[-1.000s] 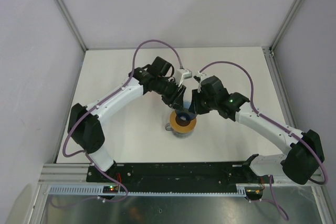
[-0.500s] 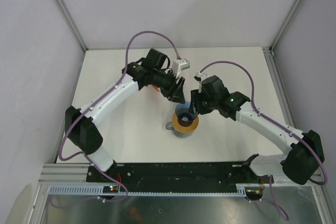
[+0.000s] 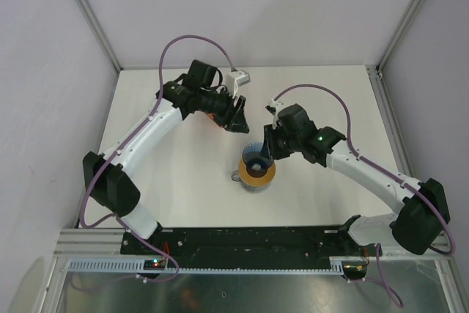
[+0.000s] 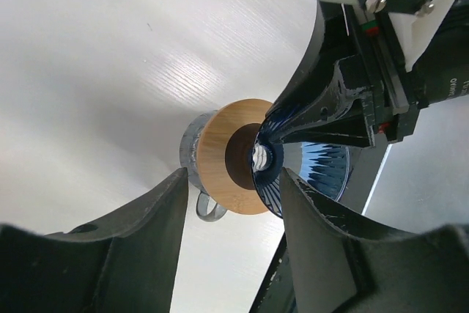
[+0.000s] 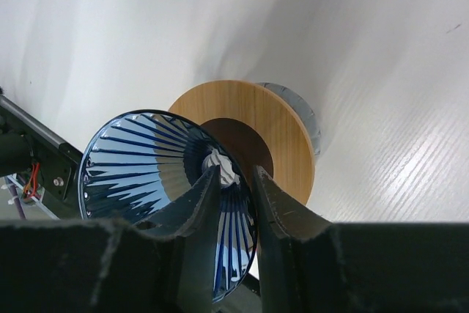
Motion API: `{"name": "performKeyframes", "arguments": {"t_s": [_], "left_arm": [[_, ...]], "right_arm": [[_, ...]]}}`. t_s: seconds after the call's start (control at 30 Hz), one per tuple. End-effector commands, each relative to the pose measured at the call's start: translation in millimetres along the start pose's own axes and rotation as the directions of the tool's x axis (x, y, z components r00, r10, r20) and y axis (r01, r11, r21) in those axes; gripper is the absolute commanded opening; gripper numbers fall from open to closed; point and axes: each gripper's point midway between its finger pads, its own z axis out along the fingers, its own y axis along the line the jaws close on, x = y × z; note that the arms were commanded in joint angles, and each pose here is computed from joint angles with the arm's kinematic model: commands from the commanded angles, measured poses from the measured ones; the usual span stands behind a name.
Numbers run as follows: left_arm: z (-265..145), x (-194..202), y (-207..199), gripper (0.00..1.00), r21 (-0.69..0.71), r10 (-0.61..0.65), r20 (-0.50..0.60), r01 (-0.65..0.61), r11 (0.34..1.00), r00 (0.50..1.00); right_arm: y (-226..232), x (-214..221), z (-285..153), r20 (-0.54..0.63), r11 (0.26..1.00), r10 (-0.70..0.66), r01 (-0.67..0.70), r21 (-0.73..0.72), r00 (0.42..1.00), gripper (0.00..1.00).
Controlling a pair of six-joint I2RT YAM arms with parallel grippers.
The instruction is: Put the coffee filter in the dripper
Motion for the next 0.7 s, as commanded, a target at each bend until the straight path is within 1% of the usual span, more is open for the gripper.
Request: {"name": "performKeyframes", "arguments": {"t_s": [0.0, 0.1, 0.27, 0.37, 0.47, 0.53, 0.6, 0.67], "left_arm": [[-21.9, -22.1, -15.0, 0.58, 0.012, 0.072, 0.078, -0.073, 0.997, 0.994], [-23.9, -23.6, -11.0, 0.58, 0.001, 0.071, 0.082, -0.072, 0.997, 0.994], [-27.4, -26.3, 9.2, 0.58, -0.062, 0.065, 0.086, -0.060, 0.996, 0.994], [-29.5, -30.6, 37.7, 0.57, -0.160, 0.073, 0.085, -0.059, 0.985, 0.994], [-33.5, -41.1, 67.9, 0.57, -0.265, 0.102, 0.096, -0.074, 0.961, 0.990], [-35.9, -47.5, 86.9, 0.57, -0.333, 0.135, 0.091, -0.098, 0.938, 0.987], [-36.3, -51.3, 102.7, 0.59, -0.379, 0.192, 0.065, -0.153, 0.913, 0.979], [-35.8, -52.4, 116.6, 0.61, -0.404, 0.280, 0.018, -0.249, 0.880, 0.960]], "right_arm": [[17.3, -20.4, -2.3, 0.048, 0.998, -0.023, 0.026, -0.053, 0.999, 0.28], [16.8, -21.1, -1.7, 0.048, 0.999, -0.026, 0.028, -0.046, 0.998, 0.30], [12.9, -26.5, -9.9, 0.073, 0.999, -0.035, 0.037, -0.028, 0.997, 0.43], [17.3, -36.1, -22.8, 0.120, 0.997, -0.060, 0.065, -0.041, 0.991, 0.50], [25.3, -50.6, -40.7, 0.190, 0.992, -0.092, 0.105, -0.064, 0.978, 0.54], [30.5, -59.7, -53.5, 0.239, 0.988, -0.116, 0.138, -0.076, 0.964, 0.58], [32.0, -66.2, -64.0, 0.277, 0.982, -0.145, 0.171, -0.073, 0.950, 0.61], [31.4, -69.7, -72.4, 0.302, 0.979, -0.168, 0.195, -0.064, 0.939, 0.63]]}}
